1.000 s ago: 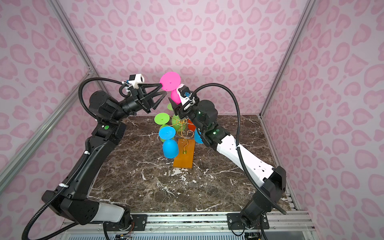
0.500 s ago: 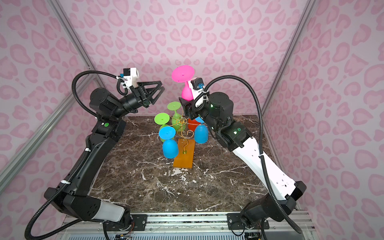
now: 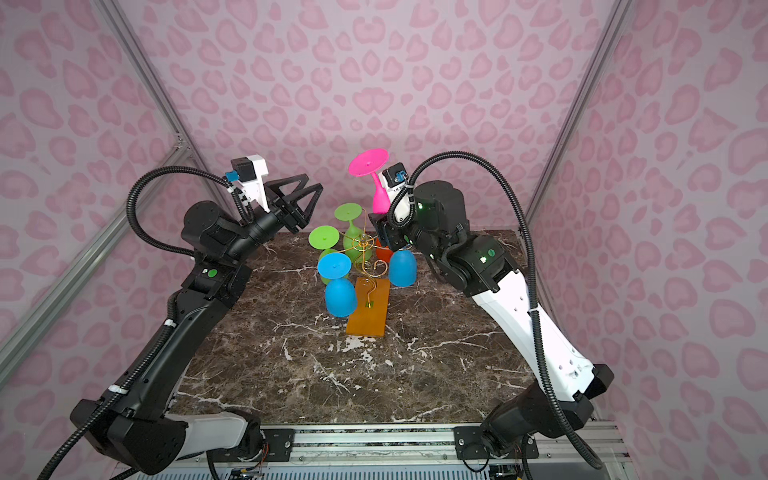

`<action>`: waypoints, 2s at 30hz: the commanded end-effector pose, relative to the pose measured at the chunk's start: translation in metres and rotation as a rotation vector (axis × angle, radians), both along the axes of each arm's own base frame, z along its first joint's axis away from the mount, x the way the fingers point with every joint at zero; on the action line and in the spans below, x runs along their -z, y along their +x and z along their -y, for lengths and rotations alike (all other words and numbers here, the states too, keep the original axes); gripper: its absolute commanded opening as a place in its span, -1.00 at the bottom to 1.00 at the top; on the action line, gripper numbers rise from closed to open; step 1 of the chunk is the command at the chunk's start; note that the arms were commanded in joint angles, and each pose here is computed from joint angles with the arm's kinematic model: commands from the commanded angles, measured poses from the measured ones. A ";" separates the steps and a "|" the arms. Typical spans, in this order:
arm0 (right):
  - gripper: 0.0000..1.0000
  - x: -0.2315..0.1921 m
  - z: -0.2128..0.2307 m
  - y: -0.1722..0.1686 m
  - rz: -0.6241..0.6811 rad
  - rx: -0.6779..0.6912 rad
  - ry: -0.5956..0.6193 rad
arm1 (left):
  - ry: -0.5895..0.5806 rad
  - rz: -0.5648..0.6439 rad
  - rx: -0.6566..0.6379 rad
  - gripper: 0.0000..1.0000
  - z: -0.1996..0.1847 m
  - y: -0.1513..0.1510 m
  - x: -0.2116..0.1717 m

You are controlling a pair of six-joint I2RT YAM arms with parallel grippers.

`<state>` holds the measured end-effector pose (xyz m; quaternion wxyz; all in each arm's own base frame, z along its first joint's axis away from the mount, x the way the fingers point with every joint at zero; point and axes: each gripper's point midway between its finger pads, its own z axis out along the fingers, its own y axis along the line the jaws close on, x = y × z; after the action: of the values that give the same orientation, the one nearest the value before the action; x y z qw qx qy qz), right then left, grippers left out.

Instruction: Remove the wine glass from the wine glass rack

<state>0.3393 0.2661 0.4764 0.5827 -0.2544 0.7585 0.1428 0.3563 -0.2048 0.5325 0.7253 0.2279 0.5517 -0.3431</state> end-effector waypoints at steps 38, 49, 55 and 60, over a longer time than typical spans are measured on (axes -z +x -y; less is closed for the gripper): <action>-0.03 0.062 -0.042 0.000 -0.224 -0.127 -0.080 | 0.477 0.685 -0.042 -0.14 0.041 -0.023 0.000; -0.05 0.067 -0.047 -0.003 -0.242 -0.143 -0.080 | 0.519 0.733 -0.031 -0.34 0.048 -0.027 0.006; -0.05 0.069 -0.051 -0.005 -0.250 -0.153 -0.077 | 0.530 0.743 -0.038 -0.53 0.049 -0.028 0.009; -0.02 0.069 -0.053 -0.007 -0.255 -0.162 -0.073 | 0.537 0.744 -0.061 -0.74 0.046 -0.026 0.008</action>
<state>0.3335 0.3139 0.4098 0.4626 -0.3125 0.8090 0.1840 0.3326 -0.2533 0.5202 0.7937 0.5026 0.3353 -0.0706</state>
